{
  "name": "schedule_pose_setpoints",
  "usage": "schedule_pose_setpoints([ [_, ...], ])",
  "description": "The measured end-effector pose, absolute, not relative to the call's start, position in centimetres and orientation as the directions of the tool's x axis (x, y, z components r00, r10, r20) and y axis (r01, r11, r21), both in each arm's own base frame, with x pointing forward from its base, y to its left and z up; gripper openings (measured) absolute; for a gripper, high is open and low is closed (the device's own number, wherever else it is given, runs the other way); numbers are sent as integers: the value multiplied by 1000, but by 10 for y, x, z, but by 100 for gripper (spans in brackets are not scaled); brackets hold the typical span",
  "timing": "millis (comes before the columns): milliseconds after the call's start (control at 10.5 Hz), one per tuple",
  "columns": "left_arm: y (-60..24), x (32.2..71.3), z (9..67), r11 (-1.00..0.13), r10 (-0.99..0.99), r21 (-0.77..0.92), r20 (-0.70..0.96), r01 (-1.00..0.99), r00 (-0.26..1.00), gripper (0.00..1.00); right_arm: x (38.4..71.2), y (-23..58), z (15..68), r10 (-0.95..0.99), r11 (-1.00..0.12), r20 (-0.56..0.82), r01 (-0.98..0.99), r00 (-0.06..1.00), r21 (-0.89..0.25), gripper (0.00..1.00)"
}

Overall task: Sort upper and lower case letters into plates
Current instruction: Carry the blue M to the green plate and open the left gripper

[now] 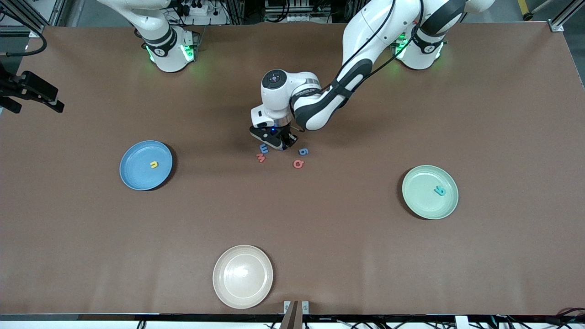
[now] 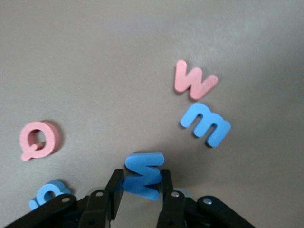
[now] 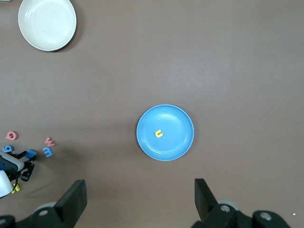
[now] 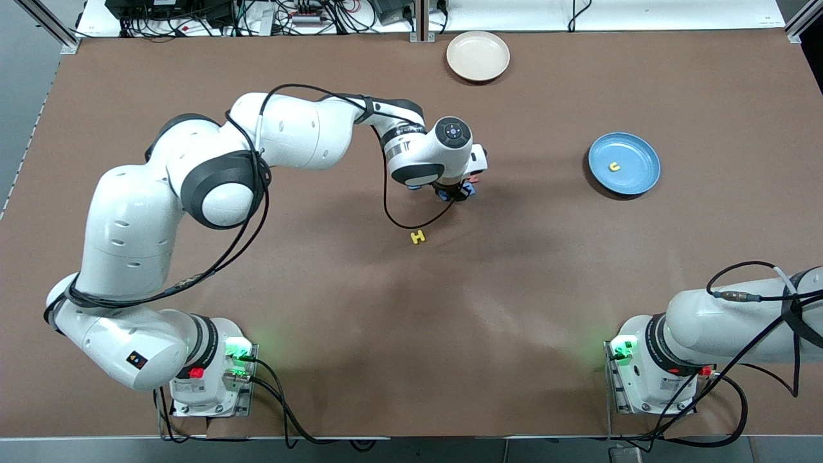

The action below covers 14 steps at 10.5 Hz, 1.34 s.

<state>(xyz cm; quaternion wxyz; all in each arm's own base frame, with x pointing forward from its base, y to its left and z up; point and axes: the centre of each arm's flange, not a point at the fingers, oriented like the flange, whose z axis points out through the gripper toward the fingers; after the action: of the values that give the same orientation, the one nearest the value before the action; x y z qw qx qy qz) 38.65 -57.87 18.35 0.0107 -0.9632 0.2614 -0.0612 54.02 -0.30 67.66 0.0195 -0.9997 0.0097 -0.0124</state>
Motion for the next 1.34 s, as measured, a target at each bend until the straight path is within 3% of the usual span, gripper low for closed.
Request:
schedule_pose_setpoints([
  [287,-545,439,283,-947,-320,-31,120,-319,940,37,542,-1,674,-15,-999,19,-15,1000,-41,100],
  [574,-438,505,376,-993,-104,-66,129,-96,986,37,546,1,667,-25,-999,7,-25,1000,-42,100],
  [956,-269,576,383,-987,-13,-161,69,-2,998,37,549,5,662,-24,-999,-4,-25,1000,-43,100],
  [1339,-130,590,345,-978,-15,-205,-58,-26,998,37,550,4,660,-25,-999,-8,-26,1000,-43,100],
])
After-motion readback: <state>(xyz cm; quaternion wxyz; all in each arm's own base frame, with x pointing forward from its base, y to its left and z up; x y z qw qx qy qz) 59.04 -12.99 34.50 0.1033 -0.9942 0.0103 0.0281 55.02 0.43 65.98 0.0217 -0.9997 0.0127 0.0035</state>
